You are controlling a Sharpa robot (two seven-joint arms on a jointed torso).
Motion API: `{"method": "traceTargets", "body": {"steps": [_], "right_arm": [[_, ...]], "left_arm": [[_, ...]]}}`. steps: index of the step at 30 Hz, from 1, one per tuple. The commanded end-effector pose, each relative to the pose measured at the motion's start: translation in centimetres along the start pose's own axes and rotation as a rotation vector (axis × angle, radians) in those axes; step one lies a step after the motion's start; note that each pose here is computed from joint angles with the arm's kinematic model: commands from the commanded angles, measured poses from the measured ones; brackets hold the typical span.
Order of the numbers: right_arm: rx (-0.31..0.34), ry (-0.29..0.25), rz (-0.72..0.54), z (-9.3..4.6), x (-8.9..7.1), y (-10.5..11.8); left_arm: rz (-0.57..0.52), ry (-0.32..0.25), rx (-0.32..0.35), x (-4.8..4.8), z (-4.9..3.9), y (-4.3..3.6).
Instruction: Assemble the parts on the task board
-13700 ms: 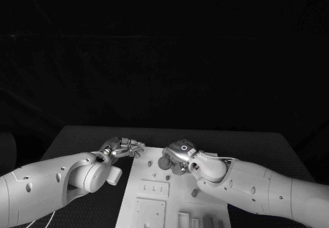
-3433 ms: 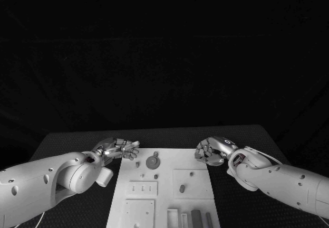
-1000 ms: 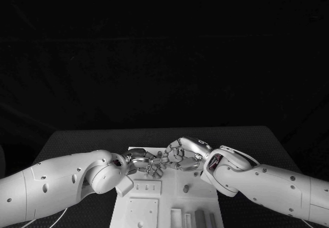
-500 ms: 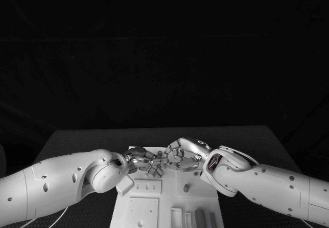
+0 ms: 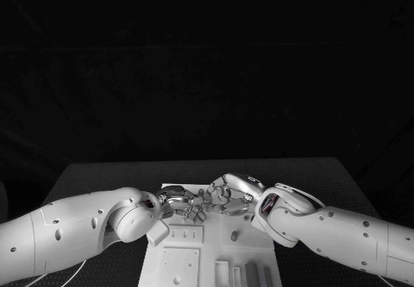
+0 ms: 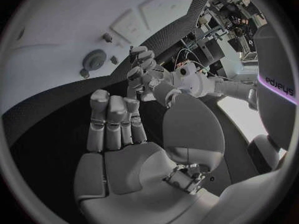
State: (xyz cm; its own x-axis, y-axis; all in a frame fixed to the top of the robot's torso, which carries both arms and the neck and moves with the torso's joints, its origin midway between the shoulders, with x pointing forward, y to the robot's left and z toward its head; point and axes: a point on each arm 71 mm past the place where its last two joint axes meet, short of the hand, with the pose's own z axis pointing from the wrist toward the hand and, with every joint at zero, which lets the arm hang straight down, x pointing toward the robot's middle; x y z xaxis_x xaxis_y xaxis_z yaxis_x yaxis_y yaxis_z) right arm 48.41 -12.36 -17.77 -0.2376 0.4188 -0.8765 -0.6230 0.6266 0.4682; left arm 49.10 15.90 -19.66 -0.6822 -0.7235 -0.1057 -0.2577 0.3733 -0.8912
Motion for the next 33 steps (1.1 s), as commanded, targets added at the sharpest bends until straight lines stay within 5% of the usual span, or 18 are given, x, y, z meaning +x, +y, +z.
{"method": "traceTargets", "body": {"steps": [1, 11, 33], "right_arm": [[-0.010, 0.012, 0.003, 0.01, 0.16, 0.06], [-0.007, 0.015, 0.004, -0.02, 0.32, -0.04], [-0.005, 0.023, 0.006, -0.15, 0.44, -0.24]], "left_arm": [[-0.068, 0.034, -0.030, 0.29, 0.02, 0.13], [-0.082, 0.101, -0.029, 0.91, -0.08, 0.11], [-0.095, 0.083, -0.019, 0.49, -0.24, 0.19]]}}
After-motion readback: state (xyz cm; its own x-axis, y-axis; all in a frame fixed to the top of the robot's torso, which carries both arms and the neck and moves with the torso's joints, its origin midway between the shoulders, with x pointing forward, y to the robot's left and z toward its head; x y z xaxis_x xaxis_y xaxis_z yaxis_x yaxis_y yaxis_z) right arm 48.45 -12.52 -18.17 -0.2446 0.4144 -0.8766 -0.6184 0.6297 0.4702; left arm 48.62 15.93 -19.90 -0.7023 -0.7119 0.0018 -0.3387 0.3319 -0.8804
